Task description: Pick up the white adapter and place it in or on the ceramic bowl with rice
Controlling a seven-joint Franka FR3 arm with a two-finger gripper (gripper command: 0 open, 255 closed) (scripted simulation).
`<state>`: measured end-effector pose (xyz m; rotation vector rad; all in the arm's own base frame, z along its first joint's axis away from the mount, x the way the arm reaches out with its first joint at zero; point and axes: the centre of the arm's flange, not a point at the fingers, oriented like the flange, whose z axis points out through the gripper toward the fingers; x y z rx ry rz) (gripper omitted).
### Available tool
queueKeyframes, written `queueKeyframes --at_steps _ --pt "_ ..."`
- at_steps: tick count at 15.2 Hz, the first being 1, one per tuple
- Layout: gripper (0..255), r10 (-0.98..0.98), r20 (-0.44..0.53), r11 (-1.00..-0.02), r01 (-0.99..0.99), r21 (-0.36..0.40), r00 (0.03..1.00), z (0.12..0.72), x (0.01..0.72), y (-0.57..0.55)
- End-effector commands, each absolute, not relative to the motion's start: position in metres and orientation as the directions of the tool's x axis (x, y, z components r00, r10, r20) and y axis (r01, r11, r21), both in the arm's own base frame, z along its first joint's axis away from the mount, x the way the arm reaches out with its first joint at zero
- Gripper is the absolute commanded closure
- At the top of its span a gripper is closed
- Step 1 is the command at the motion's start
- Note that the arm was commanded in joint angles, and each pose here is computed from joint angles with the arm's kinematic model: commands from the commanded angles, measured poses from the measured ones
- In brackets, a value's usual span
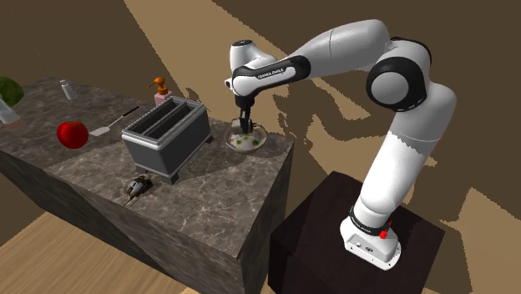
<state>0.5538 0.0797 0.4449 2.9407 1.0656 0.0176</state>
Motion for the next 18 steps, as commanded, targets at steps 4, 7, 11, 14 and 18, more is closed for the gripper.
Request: queueKeyframes --at_steps 4,7,11,14,18 --pt "255 0.641 0.007 -0.768 0.64 0.017 0.768 0.437 0.555 0.08" --pt "255 0.641 0.007 -0.768 0.64 0.017 0.768 0.437 0.555 0.08" --pt "0 0.641 0.007 -0.768 0.64 0.017 0.768 0.437 0.555 0.08" --pt "0 0.641 0.007 -0.768 0.641 0.017 0.768 0.437 0.555 0.08" --pt "0 0.641 0.007 -0.768 0.64 0.017 0.768 0.487 0.554 0.08"
